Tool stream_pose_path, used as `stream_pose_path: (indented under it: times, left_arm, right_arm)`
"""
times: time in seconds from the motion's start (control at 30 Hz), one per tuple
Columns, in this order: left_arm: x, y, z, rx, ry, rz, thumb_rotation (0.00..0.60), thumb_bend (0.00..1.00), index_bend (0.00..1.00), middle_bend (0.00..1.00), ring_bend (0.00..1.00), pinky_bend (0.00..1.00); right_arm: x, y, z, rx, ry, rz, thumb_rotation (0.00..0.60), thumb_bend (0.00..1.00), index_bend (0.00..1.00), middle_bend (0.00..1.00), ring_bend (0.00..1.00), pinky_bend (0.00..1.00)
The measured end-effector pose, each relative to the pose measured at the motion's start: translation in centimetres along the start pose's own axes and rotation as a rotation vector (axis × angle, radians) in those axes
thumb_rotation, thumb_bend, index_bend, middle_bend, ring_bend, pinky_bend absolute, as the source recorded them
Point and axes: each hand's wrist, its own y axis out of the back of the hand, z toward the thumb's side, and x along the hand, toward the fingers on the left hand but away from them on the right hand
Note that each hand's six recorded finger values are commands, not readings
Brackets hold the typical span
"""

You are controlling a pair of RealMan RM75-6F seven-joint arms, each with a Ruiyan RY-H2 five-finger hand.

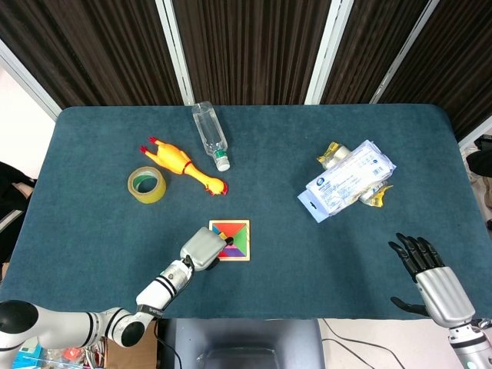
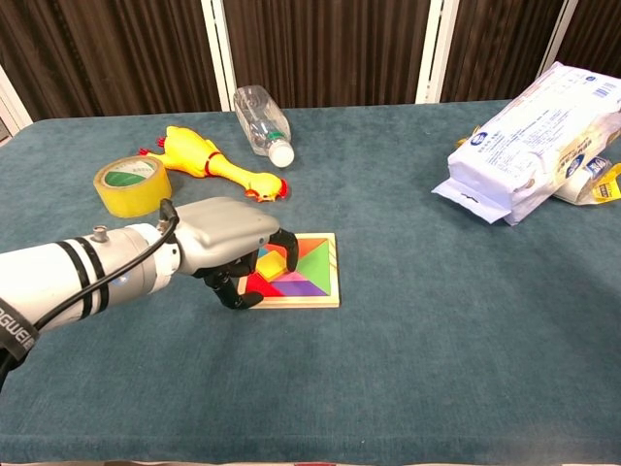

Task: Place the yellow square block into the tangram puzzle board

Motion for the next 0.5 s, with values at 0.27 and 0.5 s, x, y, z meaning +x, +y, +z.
stream_pose_path:
  times: [0.27,0.5]
  left_arm:
    - [0.01,-0.04,-0.32,0.0,0.008,-0.005,0.6,0.35,0.34,1.0,1.0,1.0]
    - [0.05,-0.03,-0.43,-0.001,0.01,-0.007,0.6,0.35,0.34,1.0,1.0,1.0]
  right_arm:
    - [-0.04,-0.03,0.0,0.0,0.0,0.001,0.6,0.16,0.0,0.0,0.0,0.0]
    - [-0.06,-0.04,0.01,0.002,-0.001,0.002,0.6,0.16,0.0,0.0,0.0,0.0]
